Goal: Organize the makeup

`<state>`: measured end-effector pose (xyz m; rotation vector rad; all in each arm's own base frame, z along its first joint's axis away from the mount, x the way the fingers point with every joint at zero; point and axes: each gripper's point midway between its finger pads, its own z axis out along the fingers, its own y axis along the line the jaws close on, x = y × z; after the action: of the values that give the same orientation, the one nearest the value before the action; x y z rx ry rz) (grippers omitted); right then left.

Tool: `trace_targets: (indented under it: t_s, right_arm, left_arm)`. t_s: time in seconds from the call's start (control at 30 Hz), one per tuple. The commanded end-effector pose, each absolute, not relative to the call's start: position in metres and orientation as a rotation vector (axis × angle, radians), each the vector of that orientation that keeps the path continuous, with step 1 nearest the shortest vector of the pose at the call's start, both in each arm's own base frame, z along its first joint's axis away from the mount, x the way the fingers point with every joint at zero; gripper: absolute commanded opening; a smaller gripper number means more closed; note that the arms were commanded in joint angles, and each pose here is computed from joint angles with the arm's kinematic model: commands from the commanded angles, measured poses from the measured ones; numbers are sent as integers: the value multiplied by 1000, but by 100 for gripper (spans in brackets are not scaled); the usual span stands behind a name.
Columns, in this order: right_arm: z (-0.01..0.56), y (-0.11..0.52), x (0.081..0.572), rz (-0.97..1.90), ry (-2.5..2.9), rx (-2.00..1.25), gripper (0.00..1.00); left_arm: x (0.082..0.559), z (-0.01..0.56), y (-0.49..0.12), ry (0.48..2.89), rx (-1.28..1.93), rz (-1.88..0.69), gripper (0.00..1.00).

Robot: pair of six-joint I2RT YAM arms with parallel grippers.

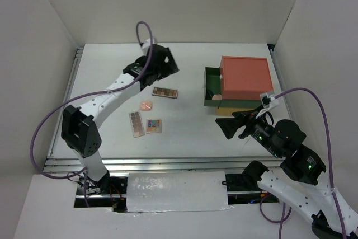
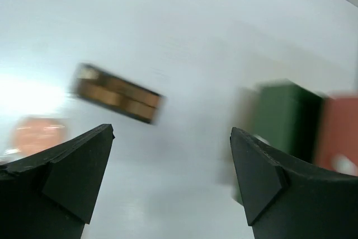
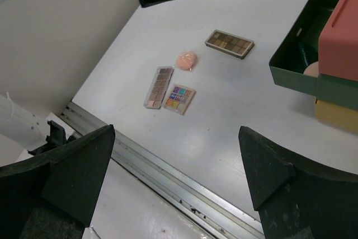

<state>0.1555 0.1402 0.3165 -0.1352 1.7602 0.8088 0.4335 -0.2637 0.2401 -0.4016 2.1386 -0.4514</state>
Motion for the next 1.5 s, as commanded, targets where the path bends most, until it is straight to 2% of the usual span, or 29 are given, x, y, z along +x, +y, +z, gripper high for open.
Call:
trace_targets:
  t_s: [0.0,0.13,0.27,0.53,0.67,0.87,1.07,1.17,1.27,1.47]
  right_arm:
    - [326,147,156,835,1727,-161,100]
    - [322,154,160,843,1739,-173,100]
    - [318,162,163,856,1754,-189,100]
    - [315,166,166,864,1757,-193,100]
    - [315,167,167,863,1763,-198,100]
    - [314,167,167,862,1760,-195,100]
    - [312,166,168,857,1765,-190,100]
    - [312,166,167,857,1763,-189,100]
    - [313,165,167,856,1761,-188,100]
    - [311,163,168,844,1765,-181,100]
  left_arm:
    - [421,178,-169,2238,-644,-115,99]
    - [412,142,-128,2277,-731,-13,99]
    - [401,104,-116,2342,-759,41,97]
    - [392,53,-122,2447,-728,34,90]
    - [397,43,-131,2469,-701,-10,88]
    - [399,34,-137,2485,-686,-33,80]
    - [395,23,-138,2512,-687,-33,59]
    - [395,26,-140,2505,-675,-65,40]
    - [397,41,-146,2489,-647,-109,31]
    - [401,125,-188,2340,-486,-310,31]
